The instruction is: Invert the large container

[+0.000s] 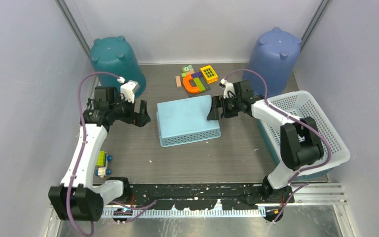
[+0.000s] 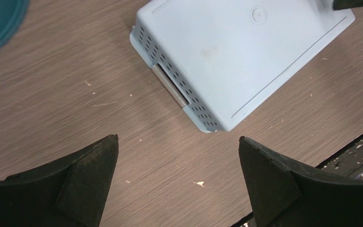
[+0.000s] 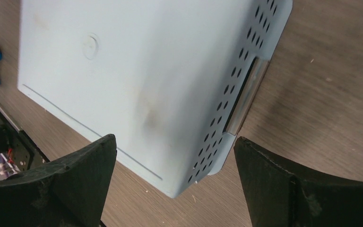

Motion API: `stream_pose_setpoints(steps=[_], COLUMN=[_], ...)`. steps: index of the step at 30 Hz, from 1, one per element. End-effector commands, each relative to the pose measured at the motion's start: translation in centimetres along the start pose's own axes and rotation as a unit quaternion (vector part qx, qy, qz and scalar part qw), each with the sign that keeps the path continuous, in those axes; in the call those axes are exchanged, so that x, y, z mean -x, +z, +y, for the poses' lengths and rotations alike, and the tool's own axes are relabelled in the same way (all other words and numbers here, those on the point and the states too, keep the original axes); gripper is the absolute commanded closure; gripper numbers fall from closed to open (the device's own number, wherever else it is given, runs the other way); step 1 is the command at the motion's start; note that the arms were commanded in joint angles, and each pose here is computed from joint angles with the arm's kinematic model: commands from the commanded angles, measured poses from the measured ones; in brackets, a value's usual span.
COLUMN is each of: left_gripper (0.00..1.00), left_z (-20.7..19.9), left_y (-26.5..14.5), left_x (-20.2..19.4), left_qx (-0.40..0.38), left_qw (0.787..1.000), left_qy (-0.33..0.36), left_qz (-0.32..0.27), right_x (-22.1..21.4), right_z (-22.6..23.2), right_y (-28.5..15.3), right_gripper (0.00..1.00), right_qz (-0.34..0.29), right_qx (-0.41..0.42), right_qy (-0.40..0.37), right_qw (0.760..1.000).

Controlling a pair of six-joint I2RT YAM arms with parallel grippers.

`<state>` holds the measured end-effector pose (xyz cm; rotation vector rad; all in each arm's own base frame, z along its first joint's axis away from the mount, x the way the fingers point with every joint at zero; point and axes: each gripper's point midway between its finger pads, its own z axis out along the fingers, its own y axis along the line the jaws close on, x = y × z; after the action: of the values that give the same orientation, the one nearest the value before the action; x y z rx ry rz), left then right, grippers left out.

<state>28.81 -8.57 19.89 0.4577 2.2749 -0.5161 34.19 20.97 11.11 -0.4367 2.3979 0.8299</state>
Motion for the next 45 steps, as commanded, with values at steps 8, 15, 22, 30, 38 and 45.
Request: stream_pose_setpoints(steps=[8,15,22,30,38,45], left_gripper=[0.0,0.0,0.0,0.0,0.0,0.0], left_z=[-0.9,-1.7,-3.1,-8.1,-11.8,-11.2], left_y=[-4.0,-3.4,-0.9,5.0,11.5,13.9], left_x=[-0.1,0.5,2.0,4.6,3.1,1.5], left_qx=[0.021,-0.013,-0.01,0.011,0.036,0.072], left_qw=[0.996,0.995,0.988,0.969,0.964,0.964], left_qy=[0.084,0.101,0.154,0.247,0.249,0.231], left_qz=[-0.017,-0.02,-0.009,0.017,0.087,0.113], right_x=[-0.4,-0.3,4.5,8.9,8.8,8.2], right_z=[9.8,14.5,10.4,1.5,1.0,0.8], right_y=[3.3,4.1,-2.6,-13.3,-17.2,-17.0], right_gripper=[0.03,0.0,0.0,0.0,0.0,0.0], right_qz=[0.068,0.111,0.037,-0.121,-0.185,-0.191], right_qx=[0.156,0.219,0.154,-0.027,-0.056,-0.035], right_qy=[-0.004,-0.038,-0.06,-0.054,-0.072,-0.065], right_qw=[0.985,0.969,0.986,0.991,0.978,0.979])
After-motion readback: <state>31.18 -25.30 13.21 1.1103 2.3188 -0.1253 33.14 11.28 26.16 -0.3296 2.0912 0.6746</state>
